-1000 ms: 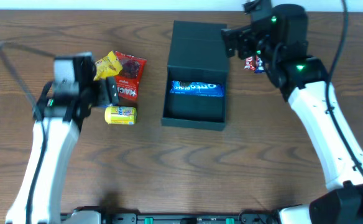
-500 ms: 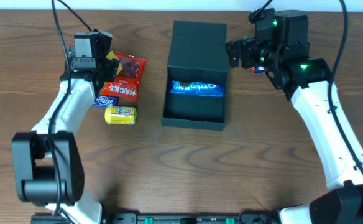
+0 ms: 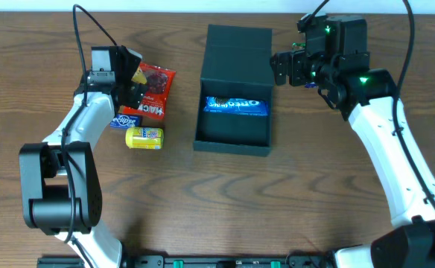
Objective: Pack container
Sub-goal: 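Reach the left gripper to the yellow snack bag, then grasp the yellow bag with the left gripper and carry it to the box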
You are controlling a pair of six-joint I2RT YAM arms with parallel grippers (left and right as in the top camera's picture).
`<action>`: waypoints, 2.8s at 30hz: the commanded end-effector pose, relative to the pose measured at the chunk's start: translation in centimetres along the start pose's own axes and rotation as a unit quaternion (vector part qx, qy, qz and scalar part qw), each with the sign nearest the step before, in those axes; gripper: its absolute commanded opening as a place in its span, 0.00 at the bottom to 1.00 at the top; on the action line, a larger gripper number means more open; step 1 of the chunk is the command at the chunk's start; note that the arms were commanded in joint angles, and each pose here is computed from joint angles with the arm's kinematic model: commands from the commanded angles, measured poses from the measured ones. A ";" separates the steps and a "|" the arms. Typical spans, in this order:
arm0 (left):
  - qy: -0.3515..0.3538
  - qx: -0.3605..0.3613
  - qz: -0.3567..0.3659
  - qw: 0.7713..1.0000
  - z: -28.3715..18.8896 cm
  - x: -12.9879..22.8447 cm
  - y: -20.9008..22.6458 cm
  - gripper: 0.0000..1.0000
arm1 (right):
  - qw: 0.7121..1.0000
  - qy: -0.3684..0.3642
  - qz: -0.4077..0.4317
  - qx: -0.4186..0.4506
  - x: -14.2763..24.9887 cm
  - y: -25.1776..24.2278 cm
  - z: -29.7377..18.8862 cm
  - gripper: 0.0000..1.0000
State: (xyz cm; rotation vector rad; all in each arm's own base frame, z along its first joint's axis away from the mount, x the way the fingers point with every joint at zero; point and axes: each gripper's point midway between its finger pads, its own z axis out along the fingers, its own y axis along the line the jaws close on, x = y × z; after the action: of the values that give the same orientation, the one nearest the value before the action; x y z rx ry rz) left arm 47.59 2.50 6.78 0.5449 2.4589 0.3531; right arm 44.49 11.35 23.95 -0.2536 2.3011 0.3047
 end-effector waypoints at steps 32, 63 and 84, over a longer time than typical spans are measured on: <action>-0.013 0.085 -0.009 0.996 3.6 1.7 -0.9 0.22 | 1.000 0.002 0.021 -0.007 0.1 0.7 0.2 0.99; -0.166 0.178 -0.187 0.952 -17.3 -12.2 -9.7 0.06 | 0.988 -0.009 0.125 0.090 0.6 -10.9 -2.1 0.99; -0.084 0.069 -0.183 0.977 -15.1 -9.1 -24.8 0.06 | 0.985 0.012 0.140 0.104 2.0 -12.5 -2.7 0.99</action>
State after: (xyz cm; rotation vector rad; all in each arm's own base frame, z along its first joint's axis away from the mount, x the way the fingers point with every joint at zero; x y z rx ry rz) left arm 36.92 -26.57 12.54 0.2517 2.4138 -0.0762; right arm 44.80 -1.20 22.81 0.1629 2.3630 0.2026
